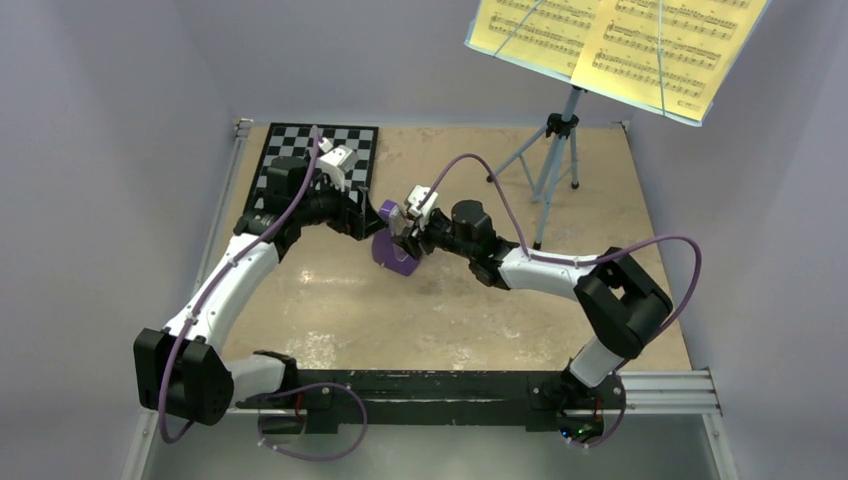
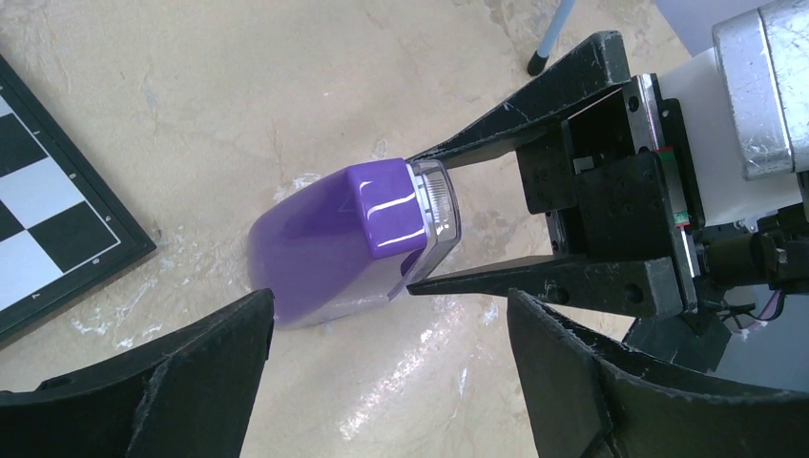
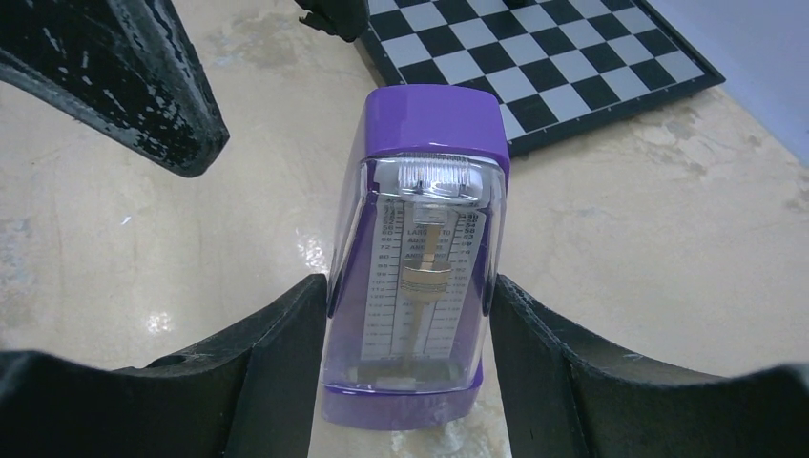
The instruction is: Pack up the instrument practice props
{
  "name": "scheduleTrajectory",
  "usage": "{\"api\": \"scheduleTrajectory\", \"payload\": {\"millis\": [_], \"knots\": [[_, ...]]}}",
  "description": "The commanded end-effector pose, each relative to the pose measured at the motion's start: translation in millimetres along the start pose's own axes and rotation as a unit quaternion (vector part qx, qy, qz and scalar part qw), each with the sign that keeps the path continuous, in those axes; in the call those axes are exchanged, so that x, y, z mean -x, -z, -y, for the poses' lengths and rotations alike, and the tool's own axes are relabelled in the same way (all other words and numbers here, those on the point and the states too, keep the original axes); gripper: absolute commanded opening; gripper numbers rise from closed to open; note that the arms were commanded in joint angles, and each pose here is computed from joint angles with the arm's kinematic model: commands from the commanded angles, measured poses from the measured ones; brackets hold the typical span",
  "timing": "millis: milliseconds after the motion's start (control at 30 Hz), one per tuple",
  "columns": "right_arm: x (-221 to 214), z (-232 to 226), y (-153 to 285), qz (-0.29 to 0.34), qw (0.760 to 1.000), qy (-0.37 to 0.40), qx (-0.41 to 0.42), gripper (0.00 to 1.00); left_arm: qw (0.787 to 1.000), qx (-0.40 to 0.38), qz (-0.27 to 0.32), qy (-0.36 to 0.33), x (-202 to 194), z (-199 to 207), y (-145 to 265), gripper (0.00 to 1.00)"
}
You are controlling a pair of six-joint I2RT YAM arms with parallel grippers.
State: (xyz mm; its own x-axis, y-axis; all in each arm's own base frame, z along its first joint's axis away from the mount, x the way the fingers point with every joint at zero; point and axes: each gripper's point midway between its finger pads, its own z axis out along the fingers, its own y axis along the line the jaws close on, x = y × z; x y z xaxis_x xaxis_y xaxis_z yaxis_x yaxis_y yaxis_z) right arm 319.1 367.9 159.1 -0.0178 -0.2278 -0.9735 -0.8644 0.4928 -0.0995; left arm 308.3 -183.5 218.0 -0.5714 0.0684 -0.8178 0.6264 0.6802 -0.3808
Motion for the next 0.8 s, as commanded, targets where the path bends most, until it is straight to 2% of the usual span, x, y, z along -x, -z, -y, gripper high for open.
{"api": "scheduleTrajectory", "payload": {"millis": [0, 200, 467, 600, 767], "knots": [[-1, 0, -6, 0.0, 1.0, 0.015, 0.0, 0.0, 0.999, -0.007, 0.024, -0.022, 10, 1, 9, 0.96], [-27, -9, -8, -0.06, 0.998, 0.008, 0.026, 0.0, 0.999, -0.017, 0.025, -0.027, 12, 3, 10, 0.96], [-50, -8, 4, -0.133, 0.99, 0.031, 0.034, 0.0, 0.998, 0.001, 0.056, -0.028, 33, 4, 16, 0.96], [-55, -12, 4, -0.141, 0.988, 0.038, 0.047, 0.0, 0.998, -0.002, 0.062, -0.023, 37, 7, 14, 0.96], [-57, -11, 0, -0.137, 0.989, 0.033, 0.043, 0.0, 0.997, 0.046, 0.065, 0.002, 33, -1, -4, 0.97]]}}
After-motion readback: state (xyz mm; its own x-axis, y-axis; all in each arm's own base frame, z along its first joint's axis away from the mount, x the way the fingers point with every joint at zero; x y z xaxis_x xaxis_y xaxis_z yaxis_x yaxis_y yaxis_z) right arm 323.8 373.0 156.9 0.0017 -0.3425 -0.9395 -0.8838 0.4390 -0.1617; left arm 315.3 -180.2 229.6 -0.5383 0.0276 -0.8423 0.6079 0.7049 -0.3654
